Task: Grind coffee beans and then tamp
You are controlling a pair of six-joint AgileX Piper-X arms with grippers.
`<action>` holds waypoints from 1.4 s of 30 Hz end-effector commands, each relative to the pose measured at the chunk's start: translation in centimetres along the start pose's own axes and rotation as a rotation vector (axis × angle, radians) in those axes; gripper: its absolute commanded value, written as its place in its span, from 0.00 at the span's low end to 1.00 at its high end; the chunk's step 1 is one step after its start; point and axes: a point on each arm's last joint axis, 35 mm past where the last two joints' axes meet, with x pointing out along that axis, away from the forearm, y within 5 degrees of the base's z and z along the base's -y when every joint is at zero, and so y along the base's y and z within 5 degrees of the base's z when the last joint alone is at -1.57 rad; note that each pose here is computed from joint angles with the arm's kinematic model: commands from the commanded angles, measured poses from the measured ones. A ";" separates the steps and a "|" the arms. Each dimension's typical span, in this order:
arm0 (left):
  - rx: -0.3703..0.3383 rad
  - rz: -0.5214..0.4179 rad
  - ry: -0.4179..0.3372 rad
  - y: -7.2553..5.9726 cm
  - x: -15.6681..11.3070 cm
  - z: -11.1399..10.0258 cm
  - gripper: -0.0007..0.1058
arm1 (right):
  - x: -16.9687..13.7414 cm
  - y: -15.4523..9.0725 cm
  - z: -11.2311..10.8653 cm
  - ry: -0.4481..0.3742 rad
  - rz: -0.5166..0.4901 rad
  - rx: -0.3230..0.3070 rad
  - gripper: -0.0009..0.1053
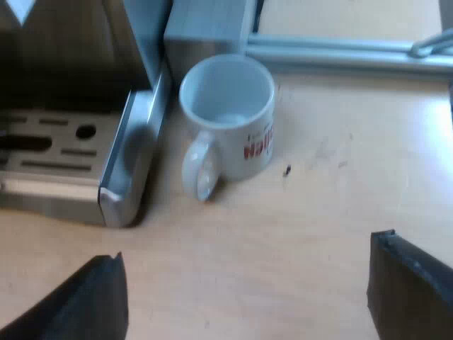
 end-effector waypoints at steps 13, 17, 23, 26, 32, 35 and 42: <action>-0.014 -0.014 -0.175 0.8 -6.3 -4.2 0.83 | -6.4 1.9 -2.8 -0.231 -0.087 -0.055 0.68; -0.013 -0.009 -0.142 0.8 -6.2 -4.6 0.83 | -8.4 2.6 -4.1 -0.328 -0.127 -0.067 0.68; -0.013 -0.003 -0.108 0.9 -6.2 -4.9 0.83 | -9.3 3.0 -4.8 -0.368 -0.143 -0.072 0.68; -0.012 0.001 -0.080 0.9 -6.2 -5.2 0.83 | -9.8 3.2 -5.0 -0.362 -0.108 -0.077 0.68; -0.012 -0.001 -0.065 0.9 -6.0 -5.4 0.83 | -9.4 3.4 -5.0 -0.382 -0.033 -0.091 0.68; -0.012 -0.008 -0.108 0.9 -5.3 -5.0 0.83 | -8.7 3.4 -4.9 -0.392 -0.016 -0.095 0.68; -0.013 -0.013 -0.142 0.8 -2.8 -5.0 0.83 | -7.0 3.3 -5.0 -0.386 -0.004 -0.095 0.68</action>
